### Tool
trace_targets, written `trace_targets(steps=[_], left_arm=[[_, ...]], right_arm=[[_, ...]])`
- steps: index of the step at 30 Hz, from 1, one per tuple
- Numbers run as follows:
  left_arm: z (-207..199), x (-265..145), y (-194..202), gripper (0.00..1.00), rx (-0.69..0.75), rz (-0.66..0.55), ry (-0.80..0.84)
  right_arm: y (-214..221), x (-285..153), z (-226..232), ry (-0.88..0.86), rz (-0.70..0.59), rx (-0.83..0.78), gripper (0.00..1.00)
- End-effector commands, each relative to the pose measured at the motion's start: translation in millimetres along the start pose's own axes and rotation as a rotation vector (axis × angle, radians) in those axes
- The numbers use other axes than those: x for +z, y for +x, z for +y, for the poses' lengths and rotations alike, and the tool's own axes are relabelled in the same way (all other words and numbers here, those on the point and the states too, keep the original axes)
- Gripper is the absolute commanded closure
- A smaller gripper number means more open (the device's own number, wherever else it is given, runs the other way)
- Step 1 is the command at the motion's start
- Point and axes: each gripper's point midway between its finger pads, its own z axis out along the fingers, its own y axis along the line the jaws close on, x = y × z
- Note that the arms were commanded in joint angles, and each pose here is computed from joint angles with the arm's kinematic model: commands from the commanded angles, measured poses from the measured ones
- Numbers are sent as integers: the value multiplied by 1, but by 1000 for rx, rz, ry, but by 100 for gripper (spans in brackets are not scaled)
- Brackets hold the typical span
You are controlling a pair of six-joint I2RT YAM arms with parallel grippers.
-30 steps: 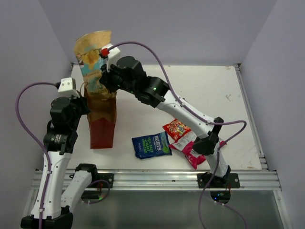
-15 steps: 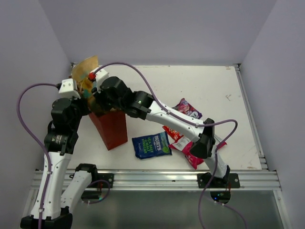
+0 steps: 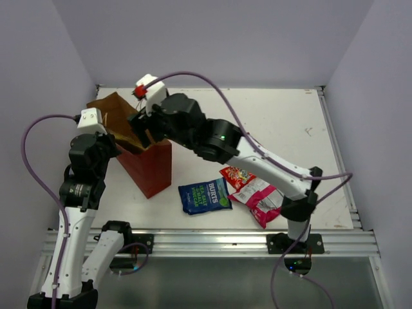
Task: Place the snacks into the paper bag
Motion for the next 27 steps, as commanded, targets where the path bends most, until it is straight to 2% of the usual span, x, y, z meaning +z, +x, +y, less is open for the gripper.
trace_targets(steps=[1,2,3,4,7,8,10,11,14,16,20,27], left_arm=[[7,-4,-8,100,3,-35,-42],[12,-5,-9,100,-3,-36,-68],[14,-5,-8,100,-4,-31,-83],[16,-6,-8,100,-6,-33,-92],[24,-7,-6,100,-9,-32,-141],[28,-6,-5,100,-12,-29,-163],[32,-6,-3,100,-14,-24,-188],[36,-5,-4,100,-15,-26,-214],[42,-4,0,100,-22,-11,-255],[43,-4,2,100,-21,-5,-260],[51,-5,4,100,-22,-6,-304],[59,-2,3,100,-10,-5,-360]], right_arm=[[-75,-95,-34,65,-178,11,24],[-51,-94,-42,107,-122,-4,24],[-51,-111,-49,123,-126,1,24],[-16,-106,-54,147,-50,-16,24],[23,-121,-71,222,-5,26,24],[73,-112,-74,253,94,8,24],[112,-112,-78,290,147,49,24],[154,-108,-81,307,230,33,23],[214,-105,-85,351,323,55,23],[232,-98,-85,343,328,86,23],[291,-82,-97,348,429,116,22],[331,-74,-112,355,501,114,20]])
